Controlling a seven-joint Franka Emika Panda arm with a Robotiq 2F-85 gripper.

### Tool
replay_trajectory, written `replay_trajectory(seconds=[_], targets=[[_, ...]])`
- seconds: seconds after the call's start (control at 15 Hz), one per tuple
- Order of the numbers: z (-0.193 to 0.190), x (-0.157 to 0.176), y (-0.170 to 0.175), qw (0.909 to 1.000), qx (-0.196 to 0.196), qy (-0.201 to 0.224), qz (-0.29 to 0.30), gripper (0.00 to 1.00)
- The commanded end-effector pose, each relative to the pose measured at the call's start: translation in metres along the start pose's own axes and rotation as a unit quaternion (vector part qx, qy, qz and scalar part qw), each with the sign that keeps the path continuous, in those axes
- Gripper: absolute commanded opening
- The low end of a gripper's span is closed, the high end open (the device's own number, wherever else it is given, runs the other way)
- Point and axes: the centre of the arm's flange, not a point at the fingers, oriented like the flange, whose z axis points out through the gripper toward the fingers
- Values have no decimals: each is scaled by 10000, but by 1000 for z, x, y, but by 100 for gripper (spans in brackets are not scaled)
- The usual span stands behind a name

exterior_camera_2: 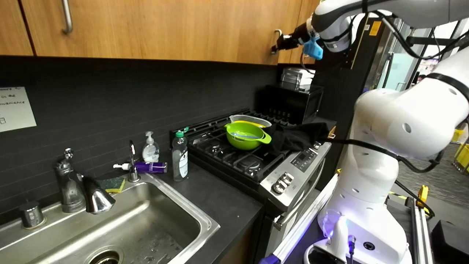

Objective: Open the top left cabinet door

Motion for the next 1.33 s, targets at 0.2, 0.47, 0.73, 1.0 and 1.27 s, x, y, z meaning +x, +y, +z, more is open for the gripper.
replay_trajectory(seconds=[0.2,0.47,0.73,1.0,1.27], targets=[[-47,-44,-84,9974,424,17,580,4],[-70,-55,-102,9972,285,36,685,4],[-93,-61,-121,9985,254,-199,435,4],[-105,-56,-135,9965,306,-771,-23,4],[-124,-57,-157,9923,343,-1145,-324,4]])
